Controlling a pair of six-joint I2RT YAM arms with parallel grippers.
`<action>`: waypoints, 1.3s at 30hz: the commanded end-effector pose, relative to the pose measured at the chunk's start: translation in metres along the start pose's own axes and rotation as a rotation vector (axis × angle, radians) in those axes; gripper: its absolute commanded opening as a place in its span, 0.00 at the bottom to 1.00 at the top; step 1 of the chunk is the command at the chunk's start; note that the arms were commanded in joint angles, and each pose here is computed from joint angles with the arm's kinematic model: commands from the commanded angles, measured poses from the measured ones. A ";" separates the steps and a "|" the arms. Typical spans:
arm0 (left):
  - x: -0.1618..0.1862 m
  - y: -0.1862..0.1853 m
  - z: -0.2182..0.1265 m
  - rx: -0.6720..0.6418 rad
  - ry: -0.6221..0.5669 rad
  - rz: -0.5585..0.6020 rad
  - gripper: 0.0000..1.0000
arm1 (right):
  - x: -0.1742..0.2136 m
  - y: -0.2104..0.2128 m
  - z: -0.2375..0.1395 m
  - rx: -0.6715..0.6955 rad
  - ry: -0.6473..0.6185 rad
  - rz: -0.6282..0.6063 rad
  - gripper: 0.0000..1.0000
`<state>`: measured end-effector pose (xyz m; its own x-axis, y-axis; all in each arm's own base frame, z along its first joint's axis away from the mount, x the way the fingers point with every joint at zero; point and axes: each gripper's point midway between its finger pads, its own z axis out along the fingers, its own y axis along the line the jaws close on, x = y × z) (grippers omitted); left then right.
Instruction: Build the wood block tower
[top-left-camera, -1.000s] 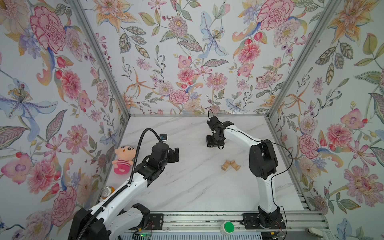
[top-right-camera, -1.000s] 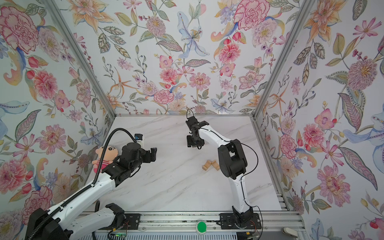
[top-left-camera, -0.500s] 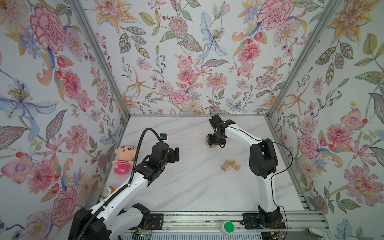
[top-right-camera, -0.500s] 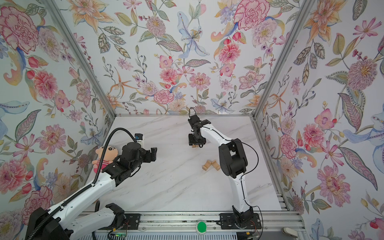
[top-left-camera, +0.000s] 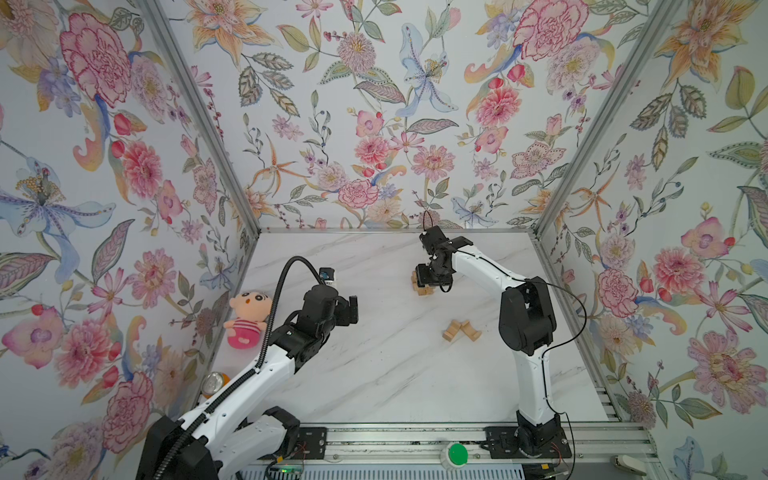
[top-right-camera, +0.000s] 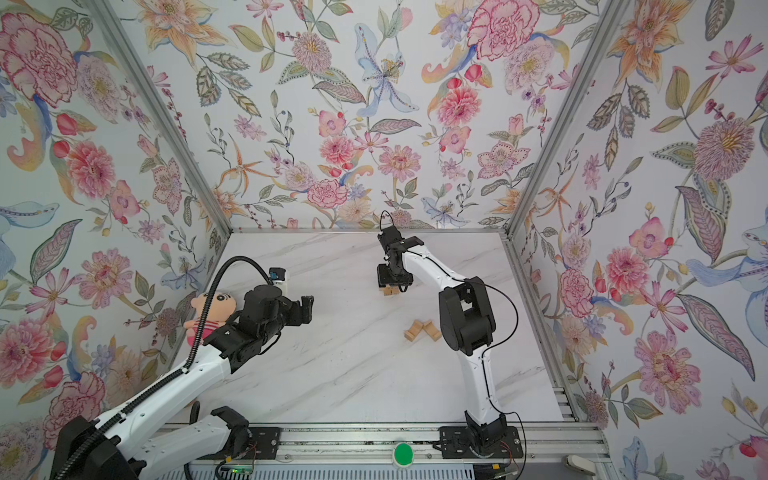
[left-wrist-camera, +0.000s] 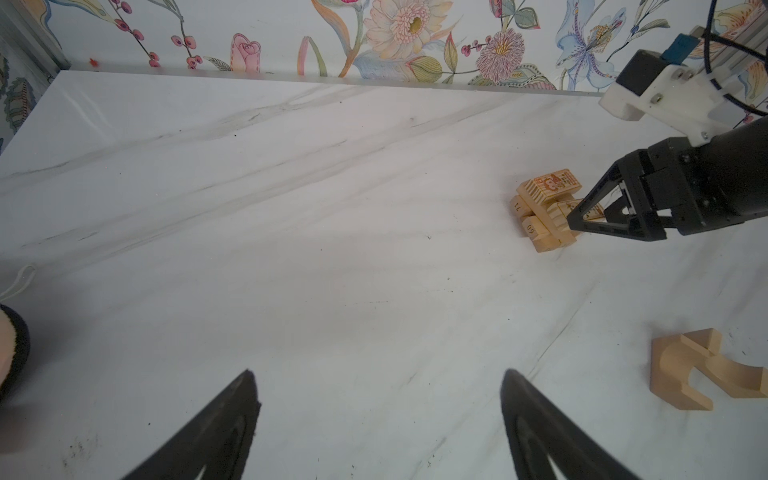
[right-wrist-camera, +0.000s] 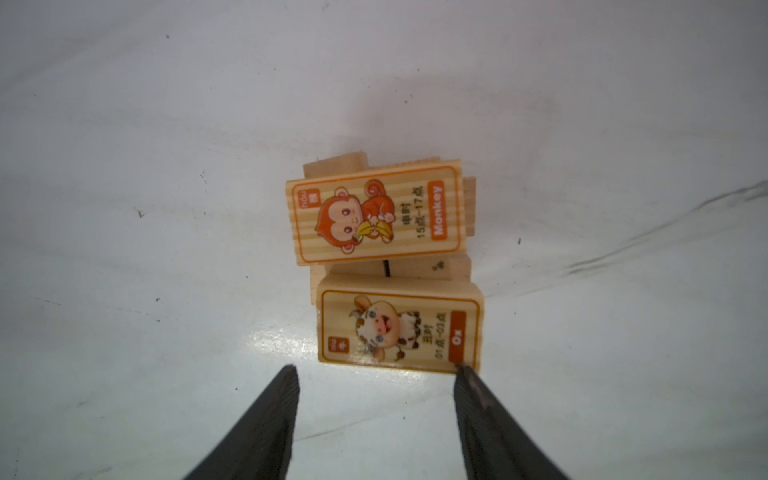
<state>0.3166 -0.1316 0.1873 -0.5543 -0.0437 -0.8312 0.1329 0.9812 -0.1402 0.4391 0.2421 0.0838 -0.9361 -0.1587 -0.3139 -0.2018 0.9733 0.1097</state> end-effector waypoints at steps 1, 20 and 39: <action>-0.018 0.005 -0.008 -0.020 -0.038 -0.027 0.92 | -0.006 -0.001 -0.018 0.020 -0.034 -0.024 0.66; -0.016 0.008 -0.014 -0.022 -0.052 -0.026 0.92 | -0.015 -0.003 0.000 0.087 0.007 -0.055 0.83; -0.014 0.010 -0.011 -0.034 -0.048 -0.008 0.92 | -0.011 -0.012 0.011 0.115 0.038 -0.020 0.79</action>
<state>0.3156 -0.1274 0.2032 -0.5193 -0.0649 -0.8521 0.1211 0.9815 -0.1485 0.4542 0.2424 0.0787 -0.9335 -0.2020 -0.2963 -0.2162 0.9762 0.0157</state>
